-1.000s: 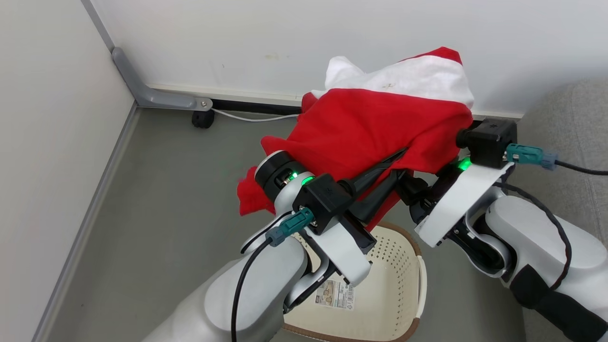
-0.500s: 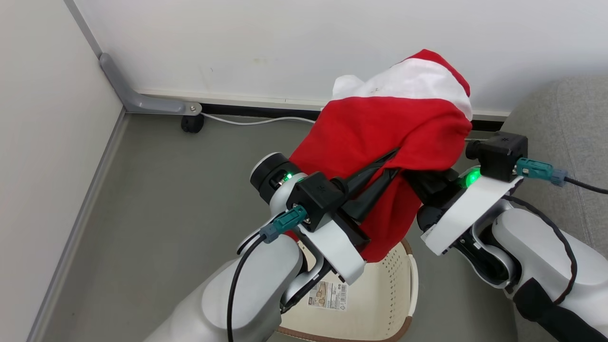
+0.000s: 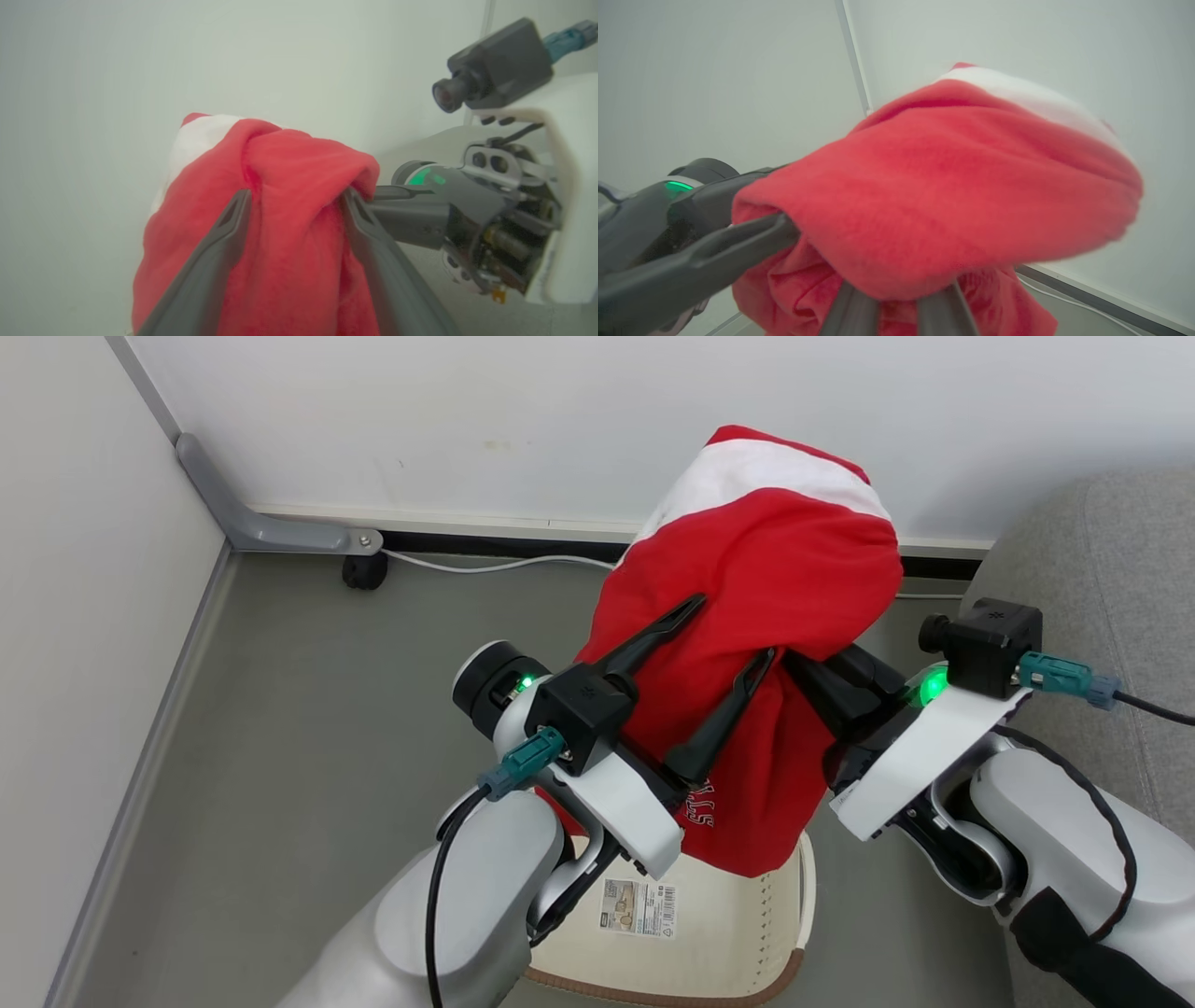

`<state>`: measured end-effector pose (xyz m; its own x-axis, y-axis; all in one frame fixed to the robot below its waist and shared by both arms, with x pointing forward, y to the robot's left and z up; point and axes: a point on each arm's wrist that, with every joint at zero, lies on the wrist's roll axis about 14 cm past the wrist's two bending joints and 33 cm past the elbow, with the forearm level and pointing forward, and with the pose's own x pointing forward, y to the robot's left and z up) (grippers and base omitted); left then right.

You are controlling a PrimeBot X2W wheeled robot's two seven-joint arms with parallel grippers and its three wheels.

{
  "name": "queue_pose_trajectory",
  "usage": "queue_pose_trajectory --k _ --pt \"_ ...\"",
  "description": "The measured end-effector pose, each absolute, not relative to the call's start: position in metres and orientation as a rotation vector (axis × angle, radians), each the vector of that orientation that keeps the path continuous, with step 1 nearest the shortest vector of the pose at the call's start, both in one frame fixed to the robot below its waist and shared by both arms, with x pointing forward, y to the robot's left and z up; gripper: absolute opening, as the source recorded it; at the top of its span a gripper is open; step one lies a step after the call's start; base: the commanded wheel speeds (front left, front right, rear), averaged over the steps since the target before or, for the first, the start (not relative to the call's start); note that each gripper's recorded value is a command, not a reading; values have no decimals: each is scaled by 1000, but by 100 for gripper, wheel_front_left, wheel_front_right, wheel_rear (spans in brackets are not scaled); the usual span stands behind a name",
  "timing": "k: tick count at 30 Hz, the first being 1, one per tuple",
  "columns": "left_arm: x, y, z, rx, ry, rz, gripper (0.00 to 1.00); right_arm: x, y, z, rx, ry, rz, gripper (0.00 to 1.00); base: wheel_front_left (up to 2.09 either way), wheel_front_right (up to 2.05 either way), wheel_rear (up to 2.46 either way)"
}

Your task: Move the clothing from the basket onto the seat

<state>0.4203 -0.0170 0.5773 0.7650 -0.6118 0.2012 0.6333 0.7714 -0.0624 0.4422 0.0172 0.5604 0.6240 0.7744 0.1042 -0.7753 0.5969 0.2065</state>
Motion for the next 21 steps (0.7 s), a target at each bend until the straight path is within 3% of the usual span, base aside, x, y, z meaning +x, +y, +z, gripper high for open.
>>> queue_pose_trajectory --k 21 --pt "426 -23 574 -129 -174 -683 100 445 -11 565 246 -32 820 0 0 0 0"
